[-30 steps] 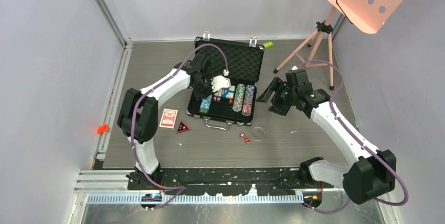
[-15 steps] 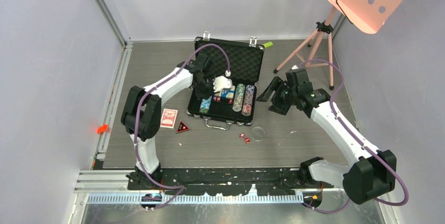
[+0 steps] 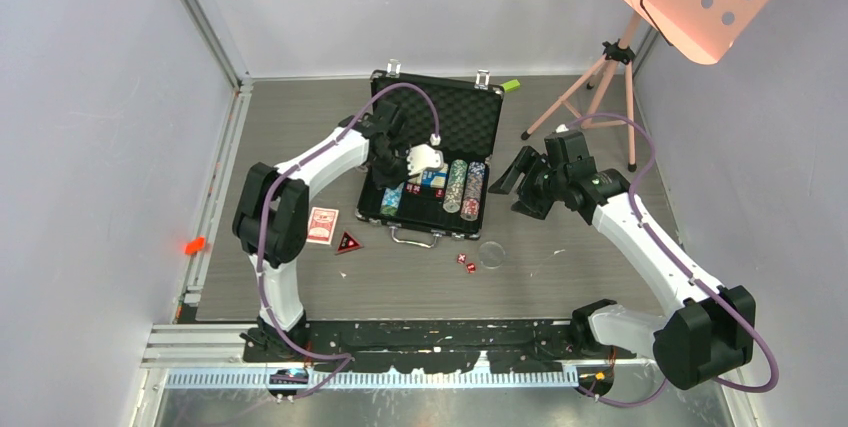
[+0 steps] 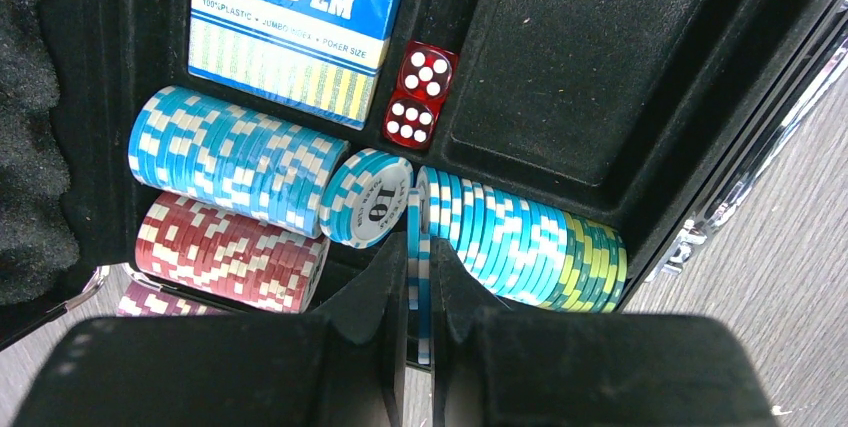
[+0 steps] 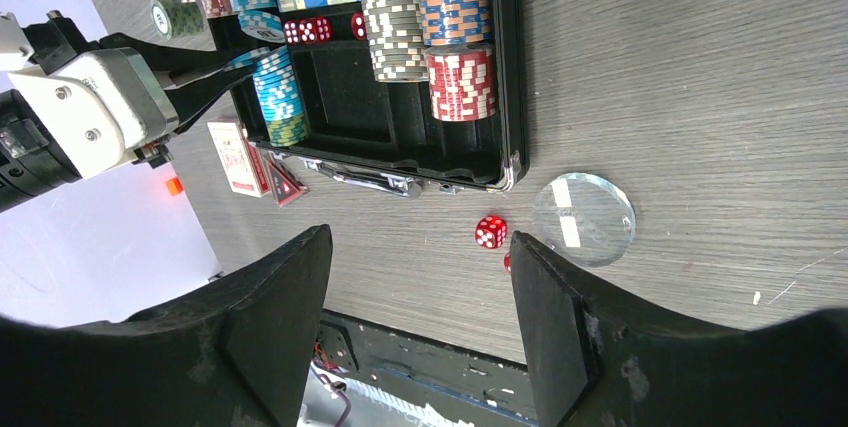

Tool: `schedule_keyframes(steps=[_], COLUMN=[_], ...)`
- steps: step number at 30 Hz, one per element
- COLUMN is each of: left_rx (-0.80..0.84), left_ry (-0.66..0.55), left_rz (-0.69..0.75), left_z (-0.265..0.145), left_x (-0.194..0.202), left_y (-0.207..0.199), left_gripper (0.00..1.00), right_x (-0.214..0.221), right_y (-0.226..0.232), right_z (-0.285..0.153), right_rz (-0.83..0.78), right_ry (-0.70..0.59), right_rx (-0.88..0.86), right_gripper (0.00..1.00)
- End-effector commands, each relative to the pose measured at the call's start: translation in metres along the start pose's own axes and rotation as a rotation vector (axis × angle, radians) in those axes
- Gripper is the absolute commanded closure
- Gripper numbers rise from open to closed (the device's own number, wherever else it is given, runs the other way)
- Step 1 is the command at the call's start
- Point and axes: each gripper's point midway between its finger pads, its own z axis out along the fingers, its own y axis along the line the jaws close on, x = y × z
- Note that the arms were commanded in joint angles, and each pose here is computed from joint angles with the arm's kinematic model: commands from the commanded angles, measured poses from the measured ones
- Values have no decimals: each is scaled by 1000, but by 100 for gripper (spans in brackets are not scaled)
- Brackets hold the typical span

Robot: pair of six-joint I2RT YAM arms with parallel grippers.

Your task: Pack up texas hold em set

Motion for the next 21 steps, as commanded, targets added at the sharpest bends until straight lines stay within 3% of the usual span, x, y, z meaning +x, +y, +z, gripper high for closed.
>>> schedule_keyframes(steps=[1,21], left_rx=[6,-36], left_ry=[10,-40], left_rz=[11,8], left_z=[-3,-13], left_x=[-4,-15], left_y=[3,16], left_gripper=[100,100], right_x=[-10,-11], right_y=[16,16], right_z=[-12,-11], right_rz=[-29,-27], right_ry=[-38,-38], right_rx=[-46,-44], right_gripper=[28,29])
